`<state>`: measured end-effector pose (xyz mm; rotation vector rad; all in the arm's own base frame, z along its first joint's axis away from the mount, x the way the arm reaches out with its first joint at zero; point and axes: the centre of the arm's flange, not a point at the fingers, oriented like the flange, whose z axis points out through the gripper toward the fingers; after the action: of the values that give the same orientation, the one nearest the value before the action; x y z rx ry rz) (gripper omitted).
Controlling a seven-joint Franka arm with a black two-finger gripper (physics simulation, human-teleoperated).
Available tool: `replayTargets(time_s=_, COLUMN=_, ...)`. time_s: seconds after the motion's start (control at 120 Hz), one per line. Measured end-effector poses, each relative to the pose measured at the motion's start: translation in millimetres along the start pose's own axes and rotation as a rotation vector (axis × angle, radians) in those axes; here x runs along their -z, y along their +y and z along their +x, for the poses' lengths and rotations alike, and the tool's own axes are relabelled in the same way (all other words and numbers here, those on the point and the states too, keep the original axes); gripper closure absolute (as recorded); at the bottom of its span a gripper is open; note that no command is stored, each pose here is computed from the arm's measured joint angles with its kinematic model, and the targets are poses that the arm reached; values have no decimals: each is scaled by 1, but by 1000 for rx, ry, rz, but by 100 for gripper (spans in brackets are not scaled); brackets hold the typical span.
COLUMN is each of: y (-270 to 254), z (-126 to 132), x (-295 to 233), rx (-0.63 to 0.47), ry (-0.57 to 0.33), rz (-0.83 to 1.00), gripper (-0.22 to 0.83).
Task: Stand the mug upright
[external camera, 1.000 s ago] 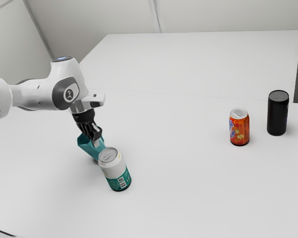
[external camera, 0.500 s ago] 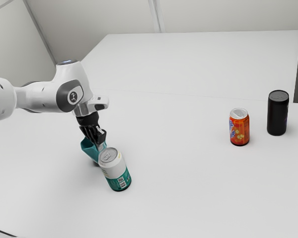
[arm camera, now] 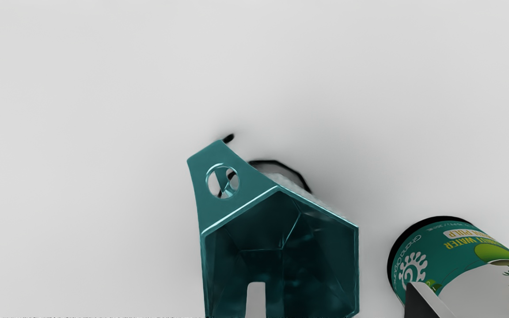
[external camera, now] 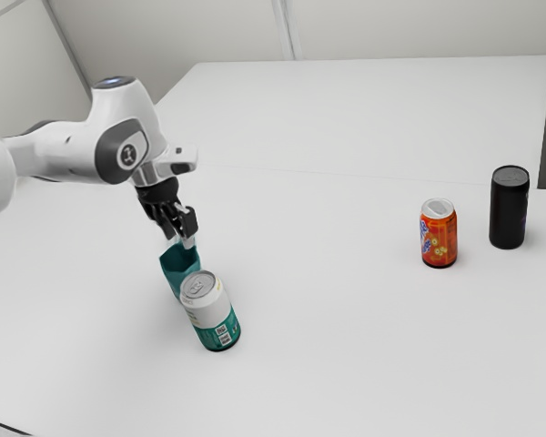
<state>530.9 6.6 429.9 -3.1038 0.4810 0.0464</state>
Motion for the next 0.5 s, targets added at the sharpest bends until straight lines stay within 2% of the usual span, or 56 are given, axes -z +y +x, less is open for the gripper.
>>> replayTargets(time_s=0.217, y=10, z=24, x=100, rx=-5, ry=96, rz=32, gripper=13)
replayTargets(time_s=0.5, y=15, z=33, x=172, rx=44, ry=114, rz=16, gripper=3)
